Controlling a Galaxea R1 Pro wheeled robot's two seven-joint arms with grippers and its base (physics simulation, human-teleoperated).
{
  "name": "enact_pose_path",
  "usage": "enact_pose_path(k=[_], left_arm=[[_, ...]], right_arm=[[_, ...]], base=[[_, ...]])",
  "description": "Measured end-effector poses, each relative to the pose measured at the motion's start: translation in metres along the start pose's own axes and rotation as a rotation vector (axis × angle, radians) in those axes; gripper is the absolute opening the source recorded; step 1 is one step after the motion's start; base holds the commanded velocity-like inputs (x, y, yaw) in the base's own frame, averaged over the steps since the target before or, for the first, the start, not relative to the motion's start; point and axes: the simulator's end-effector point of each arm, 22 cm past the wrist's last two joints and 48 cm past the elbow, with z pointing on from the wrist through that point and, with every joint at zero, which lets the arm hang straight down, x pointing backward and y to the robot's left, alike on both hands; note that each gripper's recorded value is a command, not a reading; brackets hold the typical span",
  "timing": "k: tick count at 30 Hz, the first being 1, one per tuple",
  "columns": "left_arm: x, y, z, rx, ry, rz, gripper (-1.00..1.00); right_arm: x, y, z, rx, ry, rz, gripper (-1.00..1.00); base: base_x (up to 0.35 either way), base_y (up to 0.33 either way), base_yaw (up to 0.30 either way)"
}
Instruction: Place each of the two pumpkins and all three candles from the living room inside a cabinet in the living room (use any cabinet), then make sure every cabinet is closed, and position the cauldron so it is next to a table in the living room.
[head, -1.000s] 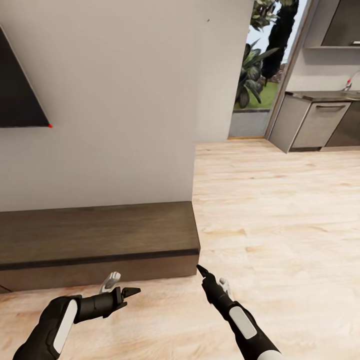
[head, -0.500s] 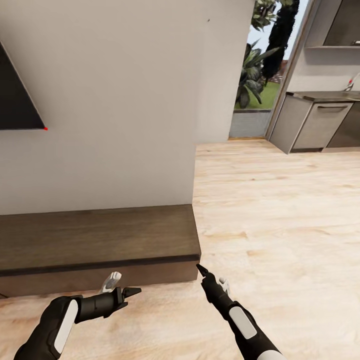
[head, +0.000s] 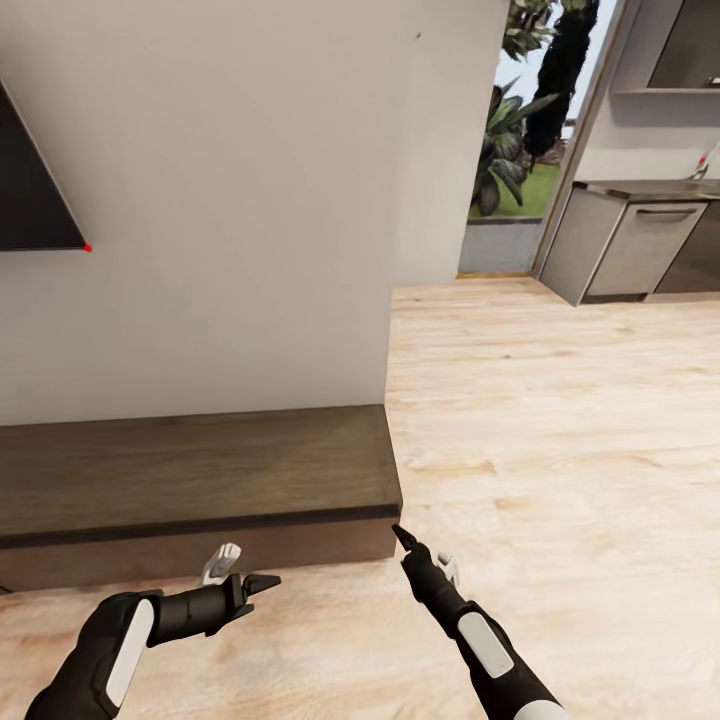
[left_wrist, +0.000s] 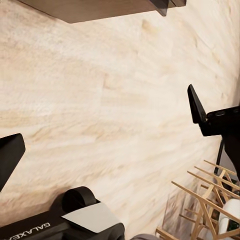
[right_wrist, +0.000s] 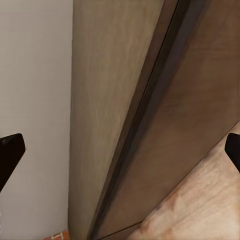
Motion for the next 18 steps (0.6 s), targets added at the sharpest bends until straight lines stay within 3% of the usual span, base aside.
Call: enact_pose_path(k=[18], left_arm=[[0.007,0.03,0.02,-0.001,-0.001,0.0,1.0]], right_arm=[[0.005,-0.031,0.011,-0.016,-0.001,0.004,1.0]], base=[[0.0,0.0,0.0]])
